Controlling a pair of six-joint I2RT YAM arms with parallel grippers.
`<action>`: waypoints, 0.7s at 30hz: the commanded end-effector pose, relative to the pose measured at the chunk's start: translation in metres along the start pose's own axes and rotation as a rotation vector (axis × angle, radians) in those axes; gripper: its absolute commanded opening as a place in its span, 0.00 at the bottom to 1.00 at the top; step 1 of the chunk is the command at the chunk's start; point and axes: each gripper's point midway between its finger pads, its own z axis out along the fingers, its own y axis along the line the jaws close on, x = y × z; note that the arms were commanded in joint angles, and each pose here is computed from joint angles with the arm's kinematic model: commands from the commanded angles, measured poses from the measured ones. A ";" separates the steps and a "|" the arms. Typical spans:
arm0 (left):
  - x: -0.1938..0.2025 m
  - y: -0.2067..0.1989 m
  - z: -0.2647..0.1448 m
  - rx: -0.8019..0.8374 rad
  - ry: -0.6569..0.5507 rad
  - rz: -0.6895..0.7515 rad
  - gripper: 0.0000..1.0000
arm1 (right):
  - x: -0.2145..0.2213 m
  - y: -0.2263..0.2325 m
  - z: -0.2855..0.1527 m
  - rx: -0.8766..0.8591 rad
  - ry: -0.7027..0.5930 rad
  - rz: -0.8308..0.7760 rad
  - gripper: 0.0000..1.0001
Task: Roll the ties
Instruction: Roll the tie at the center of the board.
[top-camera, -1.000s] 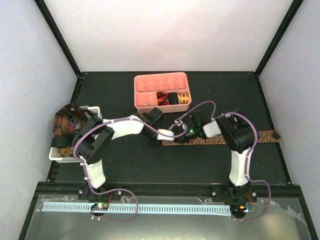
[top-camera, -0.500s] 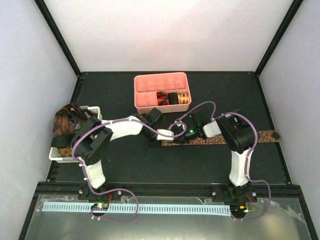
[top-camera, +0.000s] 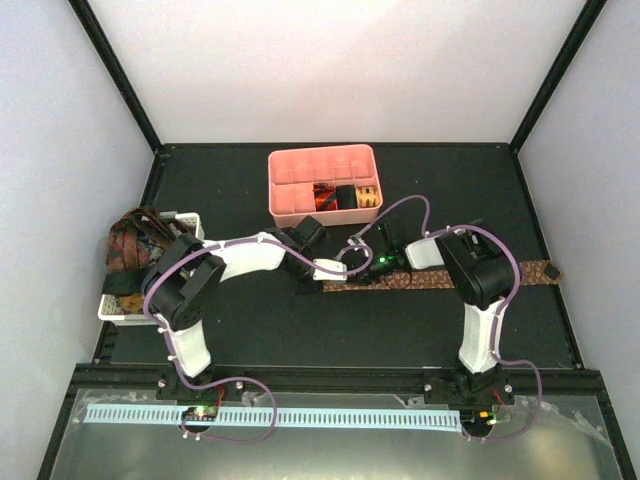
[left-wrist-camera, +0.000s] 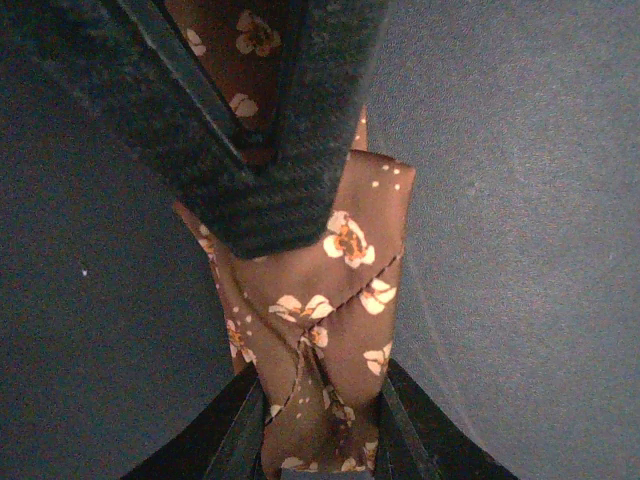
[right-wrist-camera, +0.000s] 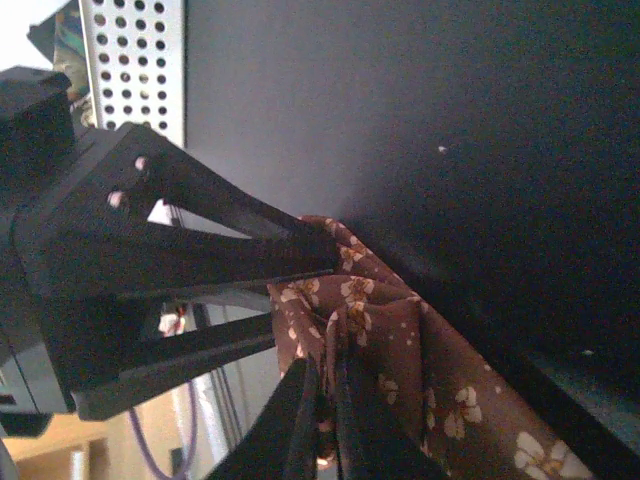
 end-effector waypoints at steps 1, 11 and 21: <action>0.000 0.000 -0.001 0.015 -0.006 -0.001 0.27 | -0.005 0.013 -0.006 0.009 -0.014 -0.071 0.03; -0.002 0.005 -0.011 0.010 -0.046 -0.041 0.53 | -0.011 0.004 -0.007 0.076 -0.013 -0.087 0.02; 0.002 0.008 -0.010 -0.010 -0.036 -0.059 0.52 | 0.002 -0.029 -0.002 0.164 0.024 -0.040 0.02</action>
